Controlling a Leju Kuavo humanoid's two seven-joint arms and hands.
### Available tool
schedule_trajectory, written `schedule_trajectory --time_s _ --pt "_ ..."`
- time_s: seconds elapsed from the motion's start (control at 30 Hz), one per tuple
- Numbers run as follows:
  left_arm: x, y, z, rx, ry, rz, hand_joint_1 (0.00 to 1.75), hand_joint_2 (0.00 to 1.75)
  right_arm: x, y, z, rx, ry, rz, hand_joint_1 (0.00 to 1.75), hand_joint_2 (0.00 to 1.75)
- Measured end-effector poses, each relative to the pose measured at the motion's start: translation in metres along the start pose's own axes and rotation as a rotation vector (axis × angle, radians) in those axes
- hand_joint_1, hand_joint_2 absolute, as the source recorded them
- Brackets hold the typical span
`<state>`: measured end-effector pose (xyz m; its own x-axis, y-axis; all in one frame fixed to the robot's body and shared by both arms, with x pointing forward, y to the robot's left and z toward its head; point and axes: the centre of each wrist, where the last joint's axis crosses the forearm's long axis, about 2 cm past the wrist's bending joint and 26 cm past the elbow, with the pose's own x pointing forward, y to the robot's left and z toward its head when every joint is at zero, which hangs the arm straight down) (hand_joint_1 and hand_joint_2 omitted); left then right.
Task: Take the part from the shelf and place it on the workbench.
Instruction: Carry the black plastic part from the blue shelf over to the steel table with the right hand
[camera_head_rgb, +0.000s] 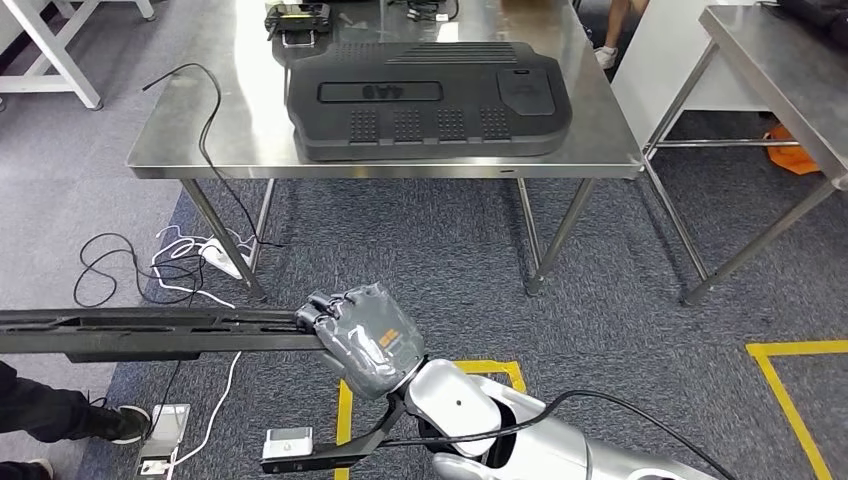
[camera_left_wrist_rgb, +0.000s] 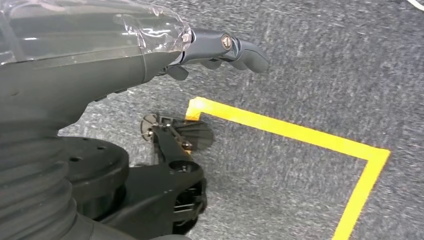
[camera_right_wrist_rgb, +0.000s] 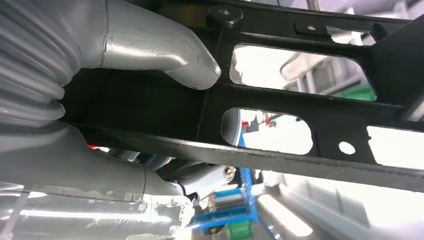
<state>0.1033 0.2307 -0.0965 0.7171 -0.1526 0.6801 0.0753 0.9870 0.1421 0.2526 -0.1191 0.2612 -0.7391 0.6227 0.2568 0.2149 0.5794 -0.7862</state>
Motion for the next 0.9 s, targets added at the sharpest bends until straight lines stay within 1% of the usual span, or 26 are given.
schedule_trajectory --time_s 0.13,0.27,0.57,0.9 --pt "-0.0005 0.0001 0.0003 0.005 0.001 -0.003 0.0 1.75 -0.0002 -0.0007 0.0012 -0.062 0.041 0.025 1.75 1.75" --pt "-0.0006 0.0 0.0004 0.007 0.002 -0.004 0.0 1.75 -0.0016 -0.002 0.0007 -0.091 0.072 0.047 1.75 1.75" --pt "0.0016 0.0003 -0.0009 0.008 0.005 -0.004 0.0 1.75 -0.0043 -0.0041 -0.0004 -0.126 0.105 0.101 1.75 1.75" --pt "0.0038 0.0007 -0.0023 0.009 0.012 -0.004 0.0 1.75 -0.0082 -0.0046 -0.0014 -0.146 0.129 0.127 1.75 1.75"
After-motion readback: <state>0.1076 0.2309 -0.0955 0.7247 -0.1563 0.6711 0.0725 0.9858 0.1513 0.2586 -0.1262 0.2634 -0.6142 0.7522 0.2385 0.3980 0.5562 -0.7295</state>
